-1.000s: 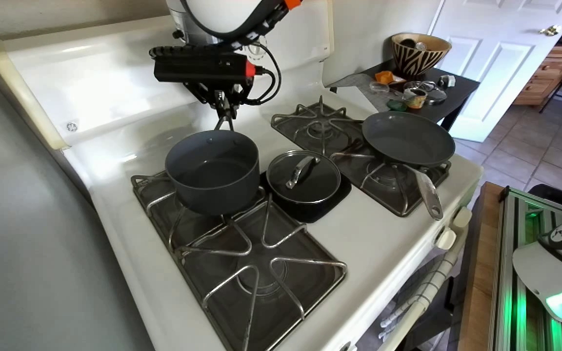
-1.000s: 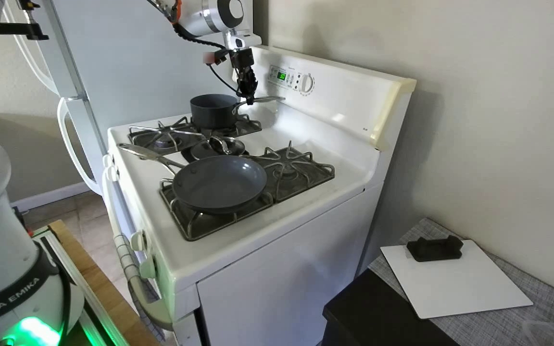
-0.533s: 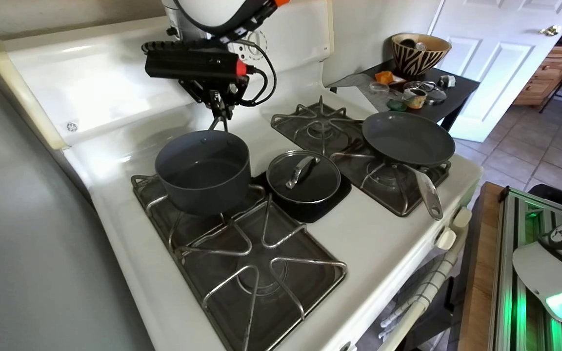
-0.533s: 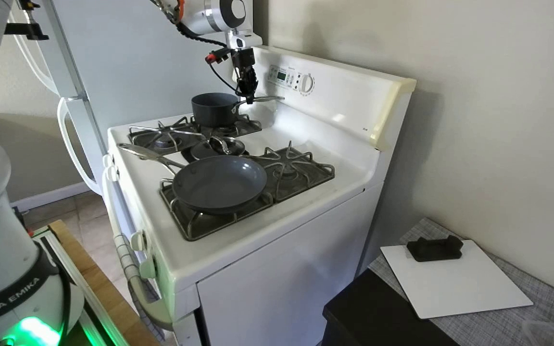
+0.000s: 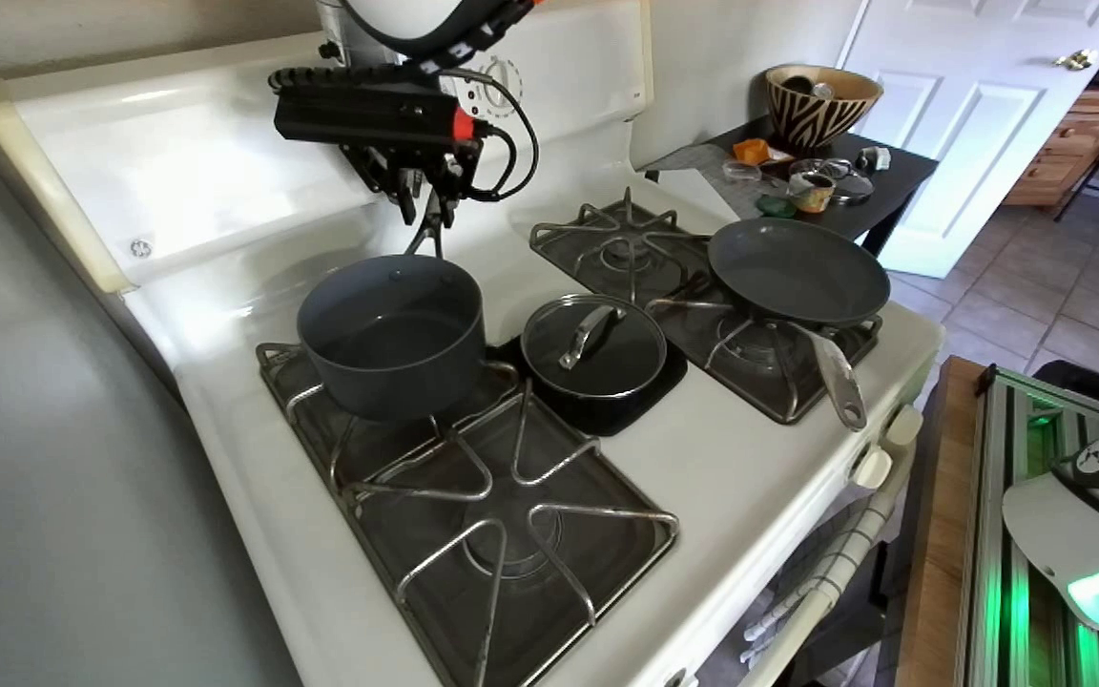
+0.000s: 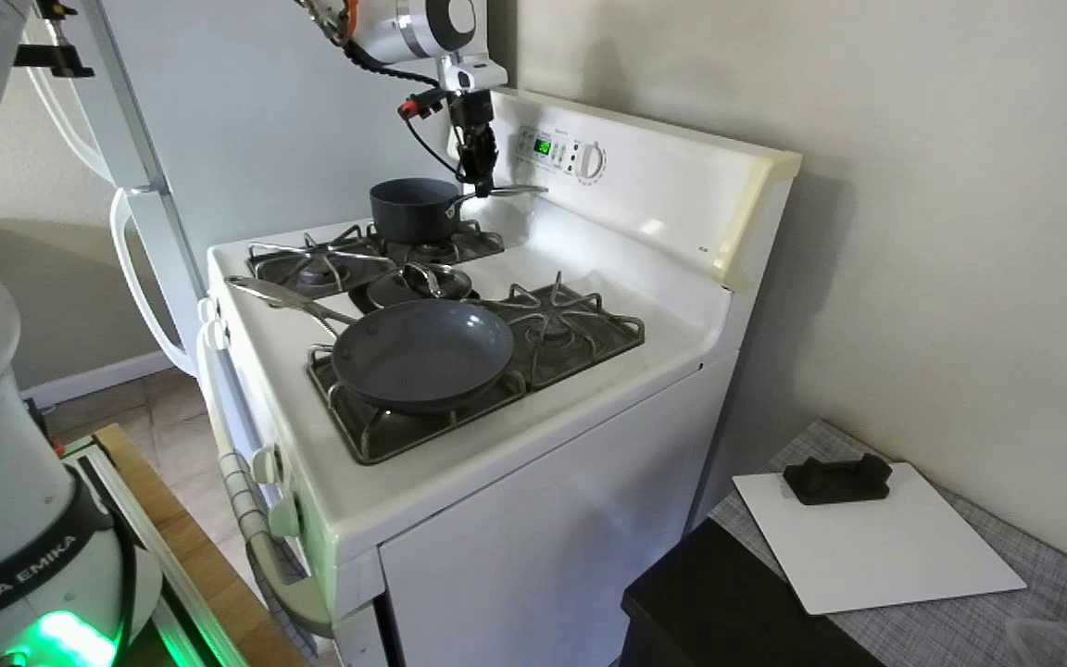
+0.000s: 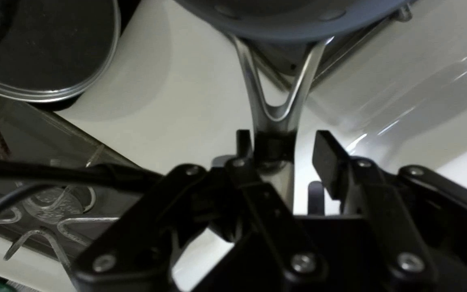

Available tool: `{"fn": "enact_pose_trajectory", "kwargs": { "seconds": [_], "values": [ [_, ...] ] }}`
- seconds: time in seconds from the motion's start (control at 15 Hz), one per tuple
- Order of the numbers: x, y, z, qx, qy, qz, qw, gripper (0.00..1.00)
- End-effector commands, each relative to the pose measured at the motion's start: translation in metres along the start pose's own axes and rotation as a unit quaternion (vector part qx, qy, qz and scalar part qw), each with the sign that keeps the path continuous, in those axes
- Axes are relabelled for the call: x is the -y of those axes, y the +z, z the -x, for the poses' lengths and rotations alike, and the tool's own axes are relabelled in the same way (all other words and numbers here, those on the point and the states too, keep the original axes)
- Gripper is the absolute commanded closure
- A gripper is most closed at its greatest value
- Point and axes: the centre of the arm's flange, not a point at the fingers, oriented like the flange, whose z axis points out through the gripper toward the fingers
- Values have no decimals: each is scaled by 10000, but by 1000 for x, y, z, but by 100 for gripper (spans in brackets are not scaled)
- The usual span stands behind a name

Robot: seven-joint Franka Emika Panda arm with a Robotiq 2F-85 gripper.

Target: Move the pot backwards then put the lid on top

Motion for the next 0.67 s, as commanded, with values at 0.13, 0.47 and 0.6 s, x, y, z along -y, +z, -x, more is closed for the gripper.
{"fn": "enact_pose_trajectory", "kwargs": {
  "seconds": [0.13, 0.47, 0.6],
  "values": [
    [-5, -26, -2, 23, -129, -388, 9992, 16],
    [-25, -41, 5, -167, -1223, -711, 9898, 0],
    [-38, -41, 10, -133, -1824, -711, 9806, 0]
  ]
}}
